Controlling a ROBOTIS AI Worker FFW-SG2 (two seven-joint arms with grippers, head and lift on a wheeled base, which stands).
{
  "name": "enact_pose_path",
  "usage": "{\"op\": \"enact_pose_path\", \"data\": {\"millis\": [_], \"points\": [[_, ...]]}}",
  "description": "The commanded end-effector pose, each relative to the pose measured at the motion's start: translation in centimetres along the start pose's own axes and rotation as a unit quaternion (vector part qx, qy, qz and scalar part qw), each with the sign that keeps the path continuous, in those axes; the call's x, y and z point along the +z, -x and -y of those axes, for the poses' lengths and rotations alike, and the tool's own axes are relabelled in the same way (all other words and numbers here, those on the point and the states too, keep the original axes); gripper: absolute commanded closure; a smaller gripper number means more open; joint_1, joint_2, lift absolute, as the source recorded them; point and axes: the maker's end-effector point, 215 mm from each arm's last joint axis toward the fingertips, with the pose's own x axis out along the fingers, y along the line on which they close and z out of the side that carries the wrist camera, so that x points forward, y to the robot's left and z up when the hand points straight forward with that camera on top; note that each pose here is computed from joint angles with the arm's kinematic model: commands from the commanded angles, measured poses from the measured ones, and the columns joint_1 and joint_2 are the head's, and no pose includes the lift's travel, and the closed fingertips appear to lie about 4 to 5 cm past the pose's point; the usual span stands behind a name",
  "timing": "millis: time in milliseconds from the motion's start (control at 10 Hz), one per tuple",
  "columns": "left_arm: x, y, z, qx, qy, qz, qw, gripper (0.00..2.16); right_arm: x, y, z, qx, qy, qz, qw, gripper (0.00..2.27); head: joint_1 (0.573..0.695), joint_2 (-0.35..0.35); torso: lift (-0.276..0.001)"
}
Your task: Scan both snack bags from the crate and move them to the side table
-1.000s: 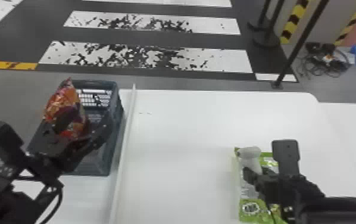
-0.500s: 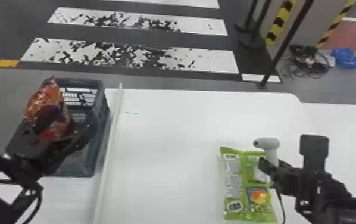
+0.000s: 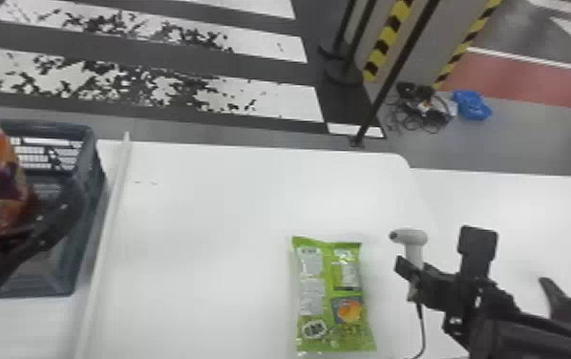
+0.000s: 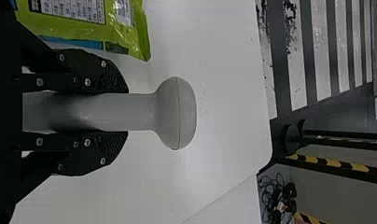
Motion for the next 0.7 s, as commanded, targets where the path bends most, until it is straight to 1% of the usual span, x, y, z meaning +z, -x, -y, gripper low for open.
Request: {"op": "enact_pose_path", "data": {"millis": [0, 200, 300, 500, 600], "points": [[-0.1, 0.1, 0.1, 0.000, 0.001, -0.001, 1.0000, 0.04, 0.2, -0.7, 2.6, -0.010, -0.002, 0.009, 1.000, 2.22, 0.695, -0.303, -0.029], [-0.3, 0.2, 0.0, 0.000, 0.001, -0.003, 1.0000, 0.04, -0.7, -2.0, 5.3, -0.020, 0.010, -0.001, 1.000, 2.22, 0.695, -0.350, -0.029], [-0.3, 0.2, 0.1, -0.001, 0.001, -0.003, 1.0000, 0.04, -1.1, -2.6, 6.6, -0.027, 0.023, 0.005, 0.999, 2.22, 0.695, -0.350, -0.029], [-0.4, 0.2, 0.1, -0.002, 0.002, -0.003, 1.0000, 0.04, -2.1, -3.8, 8.3, -0.025, 0.029, 0.007, 0.999, 2.22, 0.695, -0.350, -0.029], [-0.4, 0.2, 0.1, -0.002, 0.002, -0.003, 1.0000, 0.04, -2.2, -4.2, 8.7, -0.022, 0.042, 0.020, 0.999, 2.22, 0.695, -0.350, -0.029]]}}
